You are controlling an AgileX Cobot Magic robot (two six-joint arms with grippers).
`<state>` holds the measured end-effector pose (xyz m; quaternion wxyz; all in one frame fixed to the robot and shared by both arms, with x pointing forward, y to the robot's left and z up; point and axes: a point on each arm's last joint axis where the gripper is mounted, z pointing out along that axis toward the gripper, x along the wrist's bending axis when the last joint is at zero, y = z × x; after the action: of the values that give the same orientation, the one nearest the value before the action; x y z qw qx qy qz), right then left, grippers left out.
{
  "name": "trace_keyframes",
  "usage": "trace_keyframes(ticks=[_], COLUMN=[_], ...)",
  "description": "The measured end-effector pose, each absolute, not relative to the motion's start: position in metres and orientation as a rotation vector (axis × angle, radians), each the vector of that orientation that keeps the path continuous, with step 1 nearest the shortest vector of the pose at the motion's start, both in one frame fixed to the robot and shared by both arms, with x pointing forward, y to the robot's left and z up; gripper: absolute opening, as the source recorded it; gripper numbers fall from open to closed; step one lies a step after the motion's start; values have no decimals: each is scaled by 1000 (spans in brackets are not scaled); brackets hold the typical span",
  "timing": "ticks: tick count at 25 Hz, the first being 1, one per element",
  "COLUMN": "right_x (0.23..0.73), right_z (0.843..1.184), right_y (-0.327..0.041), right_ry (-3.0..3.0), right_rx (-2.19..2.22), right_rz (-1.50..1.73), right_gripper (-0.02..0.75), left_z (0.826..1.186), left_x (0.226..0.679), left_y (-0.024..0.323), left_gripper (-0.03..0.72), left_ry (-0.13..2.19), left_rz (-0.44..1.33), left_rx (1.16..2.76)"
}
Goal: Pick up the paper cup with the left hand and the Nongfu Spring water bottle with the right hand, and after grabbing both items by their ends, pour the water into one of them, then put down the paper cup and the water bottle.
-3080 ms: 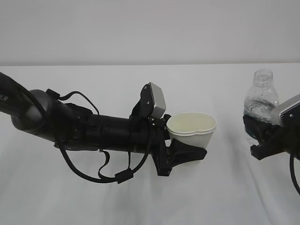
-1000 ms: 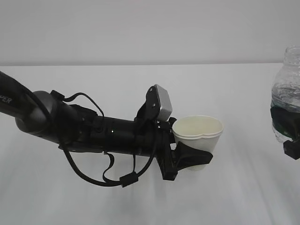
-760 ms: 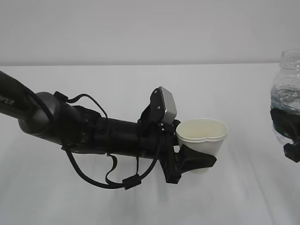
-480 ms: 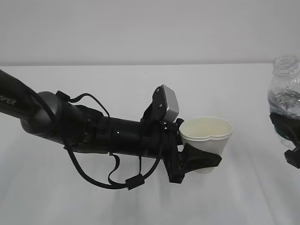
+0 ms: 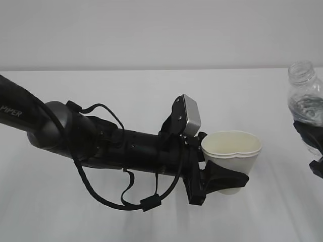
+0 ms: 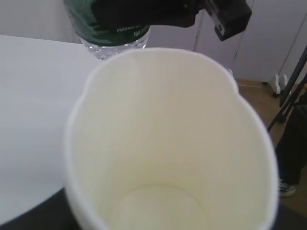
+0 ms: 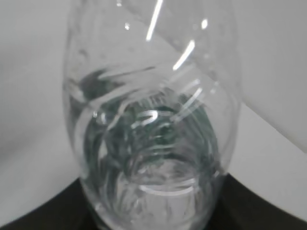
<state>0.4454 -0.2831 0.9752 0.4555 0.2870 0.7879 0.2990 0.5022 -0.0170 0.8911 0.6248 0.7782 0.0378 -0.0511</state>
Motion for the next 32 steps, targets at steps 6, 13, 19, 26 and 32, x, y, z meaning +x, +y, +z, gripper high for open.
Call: trace_keyframes(ticks=[6,13,19,26,32], right_x=[444,444,444,444,444], right_z=[974,974,974,974,973], right_y=[-281,-281,-281,-281,-281], right_ry=[1980,2003,2015,2021,2025], right_rx=[623,534,454,390,361], right_rz=[710,657,607,568,549], right_gripper=[354,354,353,353,353], left_z=[895,896,896,897,897], left_x=[505,506,506,503,488], left_y=[-19,-20,-20,-22,-33], left_gripper=[399,399,398,398,397], left_ry=[78,78,77,67,19], left_rz=[-107,-105,-106,-117,-151], left_rx=[1775,1771,1770,1757,1763])
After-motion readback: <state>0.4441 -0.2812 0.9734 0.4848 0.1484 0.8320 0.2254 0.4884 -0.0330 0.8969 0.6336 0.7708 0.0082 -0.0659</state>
